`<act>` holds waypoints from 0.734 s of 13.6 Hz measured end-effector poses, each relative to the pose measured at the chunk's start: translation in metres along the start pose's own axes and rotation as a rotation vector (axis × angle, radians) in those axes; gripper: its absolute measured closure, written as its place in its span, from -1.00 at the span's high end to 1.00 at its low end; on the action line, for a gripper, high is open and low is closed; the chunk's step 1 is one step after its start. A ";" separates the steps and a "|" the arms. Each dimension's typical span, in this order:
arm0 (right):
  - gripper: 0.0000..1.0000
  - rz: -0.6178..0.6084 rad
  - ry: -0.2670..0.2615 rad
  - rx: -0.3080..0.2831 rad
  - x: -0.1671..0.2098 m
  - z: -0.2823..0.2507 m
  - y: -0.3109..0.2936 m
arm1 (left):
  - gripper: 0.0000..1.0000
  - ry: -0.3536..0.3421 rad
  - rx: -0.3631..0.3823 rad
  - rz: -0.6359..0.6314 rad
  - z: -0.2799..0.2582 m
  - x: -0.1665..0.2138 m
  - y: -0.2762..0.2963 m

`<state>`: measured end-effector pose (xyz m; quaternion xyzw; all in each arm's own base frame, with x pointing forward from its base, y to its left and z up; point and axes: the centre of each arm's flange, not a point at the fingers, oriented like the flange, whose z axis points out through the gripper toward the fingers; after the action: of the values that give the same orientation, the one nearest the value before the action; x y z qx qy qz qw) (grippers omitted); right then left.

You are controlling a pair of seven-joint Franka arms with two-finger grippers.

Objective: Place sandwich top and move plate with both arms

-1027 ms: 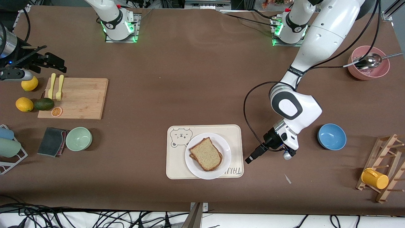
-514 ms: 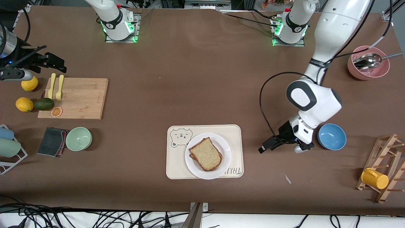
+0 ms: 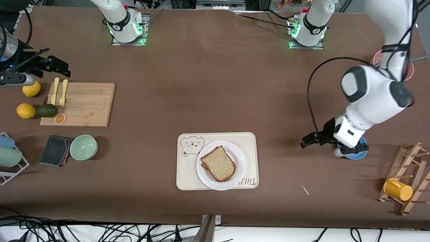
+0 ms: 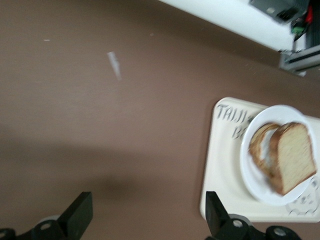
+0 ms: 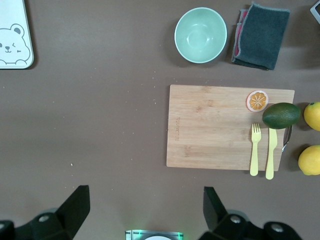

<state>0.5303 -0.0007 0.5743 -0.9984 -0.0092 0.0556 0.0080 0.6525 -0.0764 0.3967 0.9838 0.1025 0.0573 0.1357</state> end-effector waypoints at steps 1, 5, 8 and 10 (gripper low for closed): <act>1.00 0.000 0.000 0.000 0.000 0.000 0.000 | 0.99 -0.024 0.032 0.009 -0.023 -0.003 -0.009; 1.00 0.000 0.000 0.000 0.000 0.000 0.000 | 0.99 -0.125 0.165 0.051 -0.103 -0.033 -0.025; 1.00 0.000 0.000 0.000 0.000 0.000 0.000 | 0.99 -0.150 0.216 0.052 -0.153 -0.050 -0.031; 1.00 0.000 0.000 0.000 0.000 0.000 0.000 | 0.99 -0.171 0.233 0.052 -0.177 -0.059 -0.032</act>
<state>0.5304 -0.0007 0.5744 -0.9984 -0.0092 0.0556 0.0080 0.5646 -0.0134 0.5517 0.9965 0.0710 -0.0355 0.0272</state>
